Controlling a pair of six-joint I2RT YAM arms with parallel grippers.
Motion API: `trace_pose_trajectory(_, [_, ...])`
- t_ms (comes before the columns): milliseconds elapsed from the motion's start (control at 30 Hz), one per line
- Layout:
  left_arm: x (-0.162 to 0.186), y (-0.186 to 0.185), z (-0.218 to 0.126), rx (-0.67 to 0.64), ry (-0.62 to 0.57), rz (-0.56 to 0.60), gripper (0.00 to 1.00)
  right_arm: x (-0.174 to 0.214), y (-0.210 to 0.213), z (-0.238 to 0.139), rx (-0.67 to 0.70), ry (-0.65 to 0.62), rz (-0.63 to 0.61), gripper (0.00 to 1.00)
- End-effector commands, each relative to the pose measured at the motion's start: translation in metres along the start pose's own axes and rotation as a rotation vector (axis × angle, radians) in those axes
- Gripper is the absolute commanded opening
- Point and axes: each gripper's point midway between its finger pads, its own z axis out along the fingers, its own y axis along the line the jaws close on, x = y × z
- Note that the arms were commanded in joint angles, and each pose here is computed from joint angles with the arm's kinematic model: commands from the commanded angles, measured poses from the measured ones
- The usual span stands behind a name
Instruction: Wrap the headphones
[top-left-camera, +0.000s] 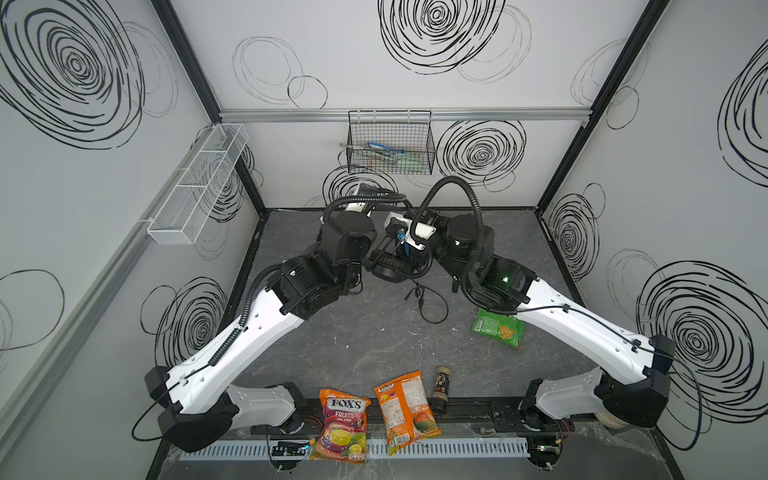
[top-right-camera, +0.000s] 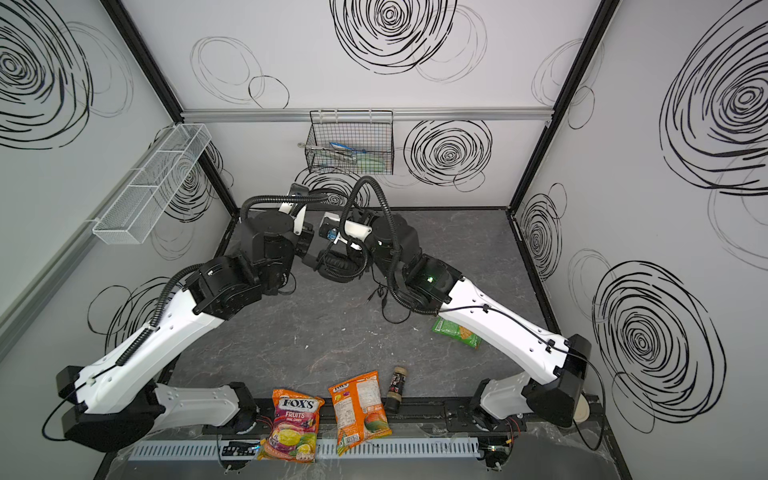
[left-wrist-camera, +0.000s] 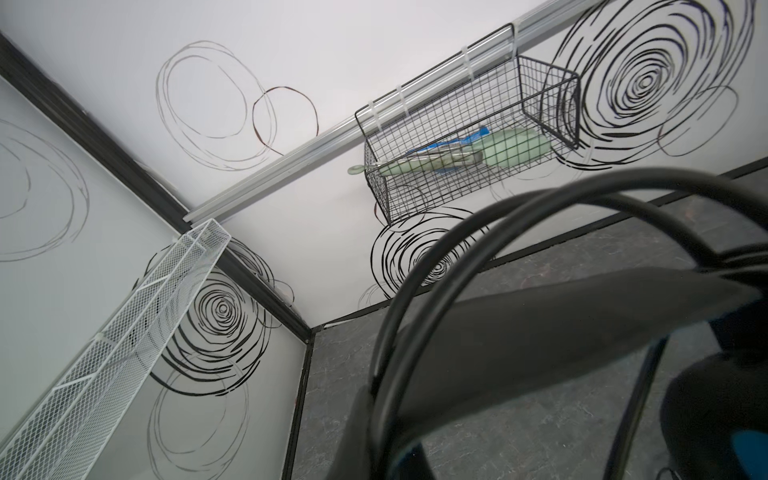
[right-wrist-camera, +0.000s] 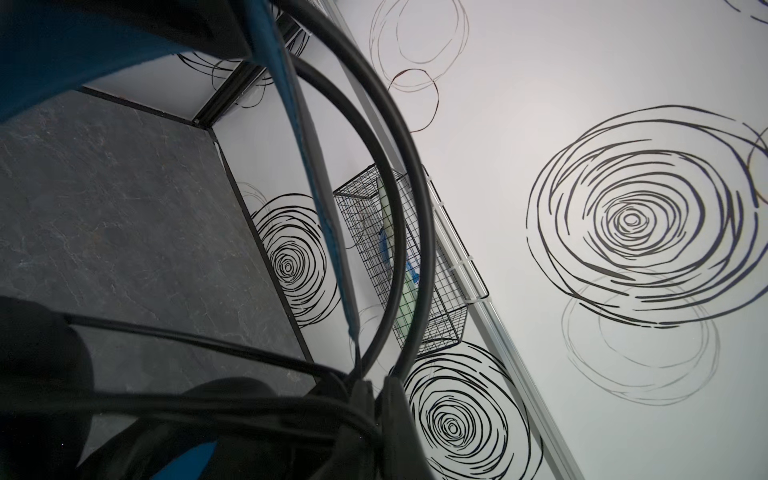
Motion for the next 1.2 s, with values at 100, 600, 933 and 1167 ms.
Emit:
trace_pose_trajectory(100, [0.021,0.001,-0.014,0.07,0.06,0.095,0.0,0.004,-0.047,-0.002,0.176,-0.005,0.105,0.05])
trace_pose_trajectory(600, [0.018,-0.002,-0.033,0.364,-0.028,-0.12,0.0,0.02,-0.062,-0.012,0.143,-0.072,0.208,0.15])
trace_pose_trajectory(933, [0.011,0.001,-0.04,0.4,-0.056,-0.164,0.0,0.031,-0.07,-0.024,0.132,-0.101,0.318,0.19])
trace_pose_trajectory(1167, [-0.015,0.013,-0.054,0.467,-0.121,-0.282,0.0,0.058,-0.074,-0.022,0.145,-0.083,0.452,0.16])
